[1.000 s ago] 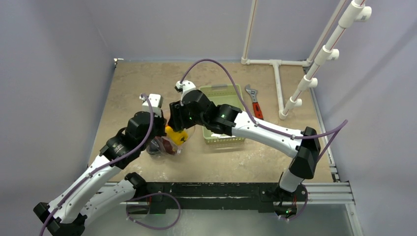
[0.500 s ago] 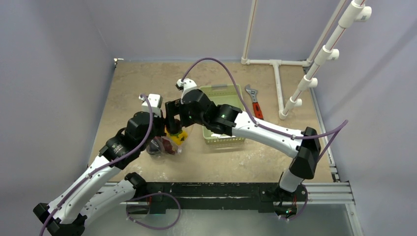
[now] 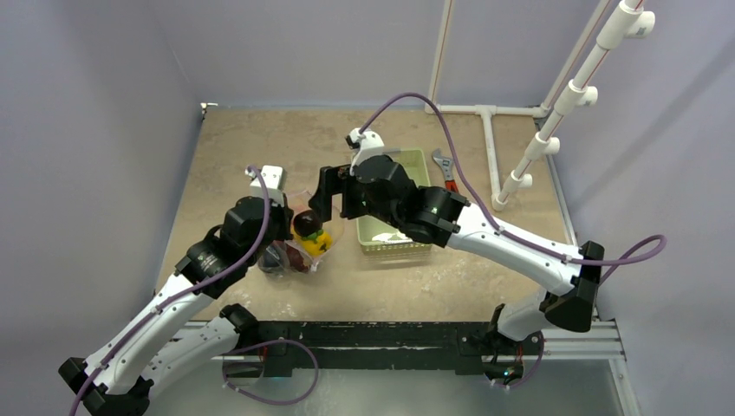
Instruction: Place the food in the zip-top bag and seal the zipper
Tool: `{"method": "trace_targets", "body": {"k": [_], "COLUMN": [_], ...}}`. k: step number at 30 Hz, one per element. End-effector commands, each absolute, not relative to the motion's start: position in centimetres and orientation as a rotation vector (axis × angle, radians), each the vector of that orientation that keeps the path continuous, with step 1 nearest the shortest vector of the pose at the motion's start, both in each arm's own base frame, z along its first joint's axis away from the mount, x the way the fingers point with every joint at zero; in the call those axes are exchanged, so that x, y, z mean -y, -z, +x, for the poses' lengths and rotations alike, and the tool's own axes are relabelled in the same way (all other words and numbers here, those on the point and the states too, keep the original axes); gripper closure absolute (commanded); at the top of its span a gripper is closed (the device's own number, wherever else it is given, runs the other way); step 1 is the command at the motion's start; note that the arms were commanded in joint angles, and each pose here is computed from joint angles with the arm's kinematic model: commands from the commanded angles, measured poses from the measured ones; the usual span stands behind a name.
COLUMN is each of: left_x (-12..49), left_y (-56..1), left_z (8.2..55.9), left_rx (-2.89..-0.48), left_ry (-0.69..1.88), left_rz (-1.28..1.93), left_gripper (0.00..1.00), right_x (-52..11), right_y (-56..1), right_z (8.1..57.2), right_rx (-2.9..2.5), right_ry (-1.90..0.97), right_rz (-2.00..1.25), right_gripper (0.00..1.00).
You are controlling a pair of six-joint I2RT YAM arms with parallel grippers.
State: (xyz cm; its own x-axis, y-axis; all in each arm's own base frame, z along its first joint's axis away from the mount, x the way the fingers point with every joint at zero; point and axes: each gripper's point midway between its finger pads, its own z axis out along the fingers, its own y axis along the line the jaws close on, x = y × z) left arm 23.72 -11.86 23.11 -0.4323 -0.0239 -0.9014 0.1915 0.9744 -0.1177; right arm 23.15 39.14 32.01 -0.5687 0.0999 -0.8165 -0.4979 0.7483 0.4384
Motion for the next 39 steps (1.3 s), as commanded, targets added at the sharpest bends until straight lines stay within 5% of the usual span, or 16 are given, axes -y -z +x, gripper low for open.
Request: {"method": "trace_targets", "body": {"k": [1,20,27,31,39], "left_x": [11.8,11.7,11.6,11.1,9.4], "left_y": [-23.6,-23.6,-23.7,-24.4,-27.5], "left_z": [24.1,24.1,23.8,23.6,23.1], "left_rx": [-1.977,-1.977,-1.973,-1.958,-1.94], "left_ry": [0.241,0.241,0.248,0.244,0.179], "left_rz": [0.106,0.097,0.091,0.075,0.054], "left_gripper": [1.0,1.0,1.0,1.0,1.0], "right_x": [-37.5,-39.1,-39.7,-39.3,-38.4], "right_y": [-29.1,-21.7,-21.0,-21.8,-25.3], "right_z": [22.4,23.8,24.9,25.3,25.9], "right_rx": [-2.121,-2.223,-2.224,-2.208,-2.146], "right_ry": [-0.775,-0.654,-0.596,-0.568,-0.546], "right_rz": [-0.248,-0.235,-0.229,-0.212,-0.199], "right_gripper": [0.07,0.32,0.69,1.0,1.0]}}
